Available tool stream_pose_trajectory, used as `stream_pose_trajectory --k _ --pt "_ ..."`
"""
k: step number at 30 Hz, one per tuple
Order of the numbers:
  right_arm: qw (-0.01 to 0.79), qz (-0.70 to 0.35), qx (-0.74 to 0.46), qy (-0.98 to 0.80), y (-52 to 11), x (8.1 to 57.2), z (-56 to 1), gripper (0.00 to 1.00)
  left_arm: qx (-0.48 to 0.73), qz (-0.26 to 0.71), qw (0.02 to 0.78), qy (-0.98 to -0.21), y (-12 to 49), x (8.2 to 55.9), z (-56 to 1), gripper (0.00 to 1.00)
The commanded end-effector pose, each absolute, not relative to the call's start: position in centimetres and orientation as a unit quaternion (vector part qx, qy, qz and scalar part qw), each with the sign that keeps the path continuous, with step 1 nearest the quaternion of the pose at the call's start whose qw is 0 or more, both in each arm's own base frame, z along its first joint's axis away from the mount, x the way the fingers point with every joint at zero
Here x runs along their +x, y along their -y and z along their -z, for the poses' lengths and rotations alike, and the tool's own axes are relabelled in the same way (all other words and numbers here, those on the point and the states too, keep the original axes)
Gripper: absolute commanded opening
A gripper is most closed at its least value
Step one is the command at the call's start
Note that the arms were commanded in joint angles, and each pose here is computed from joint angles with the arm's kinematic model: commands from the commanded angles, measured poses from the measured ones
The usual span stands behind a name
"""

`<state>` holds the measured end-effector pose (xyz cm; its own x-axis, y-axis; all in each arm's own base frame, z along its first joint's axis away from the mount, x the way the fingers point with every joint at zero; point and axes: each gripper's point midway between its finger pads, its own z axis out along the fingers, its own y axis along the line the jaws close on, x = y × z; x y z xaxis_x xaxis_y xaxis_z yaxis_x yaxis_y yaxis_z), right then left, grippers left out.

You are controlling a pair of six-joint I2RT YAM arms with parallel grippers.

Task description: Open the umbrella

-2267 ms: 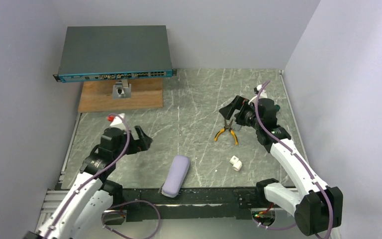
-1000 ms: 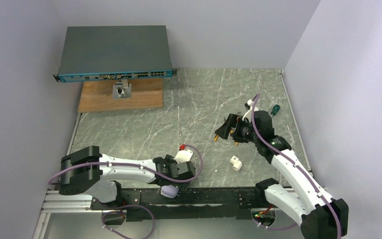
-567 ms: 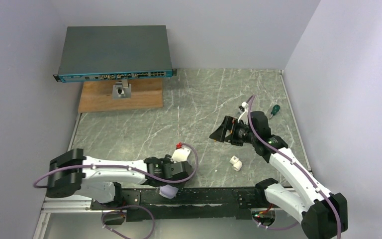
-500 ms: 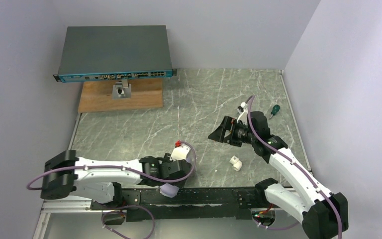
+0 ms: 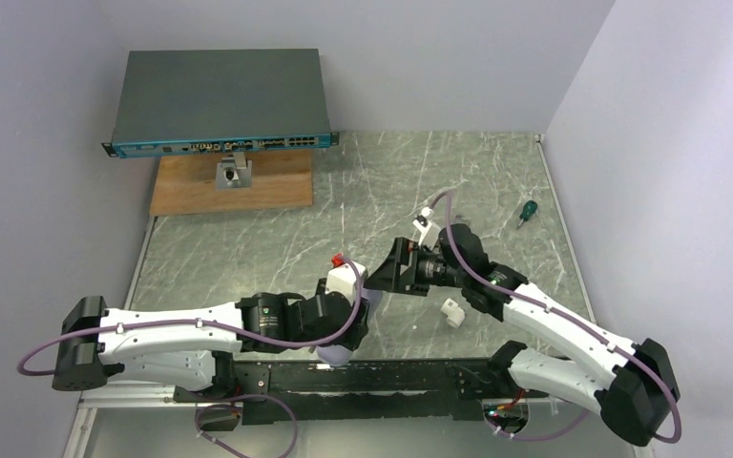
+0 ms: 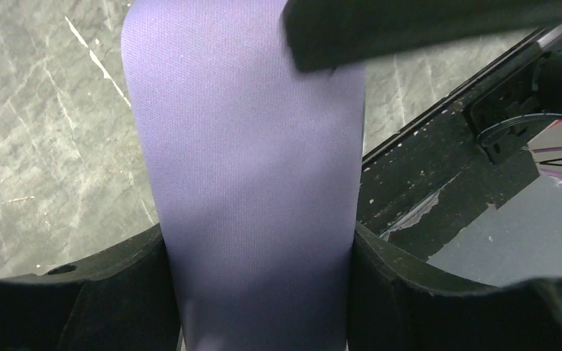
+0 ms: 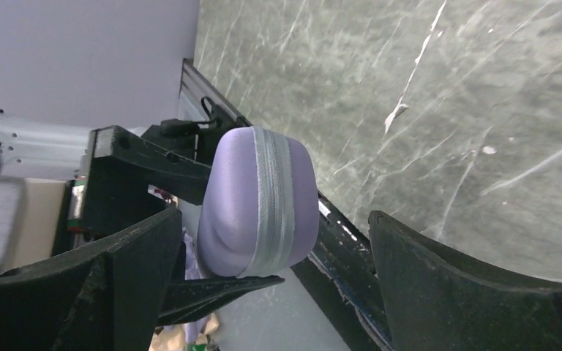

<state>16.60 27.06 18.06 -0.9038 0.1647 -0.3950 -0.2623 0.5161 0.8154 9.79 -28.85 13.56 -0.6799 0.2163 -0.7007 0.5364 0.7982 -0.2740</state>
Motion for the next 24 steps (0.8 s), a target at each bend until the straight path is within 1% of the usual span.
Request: stream_pose_trajectory --k 1,5,7,8,11,12,14,16,18,19,20,24 --pt "0.219 -0.510 -0.023 -0.831 -29.2 16.6 -19.4 1.00 0.194 0.306 0.383 -0.850 31.3 10.6 -18.8 0.64" --pt "0.204 -0.509 -0.033 -0.836 -30.5 15.7 -18.9 1.00 0.190 0.317 0.389 -0.844 31.7 10.7 -19.6 0.64" --pt "0.195 -0.508 -0.041 -0.838 -31.1 15.1 -18.7 0.97 0.188 0.318 0.391 -0.843 31.6 10.8 -19.8 0.64" --pt "0.194 -0.508 -0.043 -0.838 -31.2 15.0 -18.7 0.93 0.186 0.317 0.392 -0.843 31.6 10.8 -19.8 0.64" --pt "0.188 -0.510 -0.050 -0.838 -31.6 14.6 -18.8 0.69 0.185 0.320 0.395 -0.841 31.5 10.9 -20.1 0.65" --pt "0.187 -0.510 -0.052 -0.838 -31.7 14.5 -18.8 0.54 0.187 0.322 0.397 -0.839 31.6 10.9 -20.2 0.65" --pt "0.186 -0.506 -0.052 -0.841 -31.6 14.4 -18.5 0.41 0.187 0.323 0.399 -0.837 31.7 10.9 -20.4 0.66" --pt "0.182 -0.504 -0.050 -0.843 -31.5 14.3 -18.3 0.28 0.186 0.321 0.398 -0.839 31.8 11.0 -20.4 0.72" --pt "0.183 -0.503 -0.049 -0.843 -31.3 14.2 -18.2 0.18 0.187 0.314 0.394 -0.843 31.8 11.0 -20.1 0.86" --pt "0.186 -0.501 -0.048 -0.844 -31.2 14.3 -18.1 0.15 0.187 0.309 0.392 -0.846 31.6 11.0 -19.9 0.94" --pt "0.188 -0.495 -0.050 -0.847 -31.1 14.4 -18.0 0.12 0.185 0.303 0.389 -0.850 31.5 11.0 -19.7 0.99" --pt "0.209 -0.466 -0.057 -0.858 -30.5 15.2 -18.6 0.09 0.178 0.278 0.385 -0.862 30.2 11.1 -19.7 0.99"
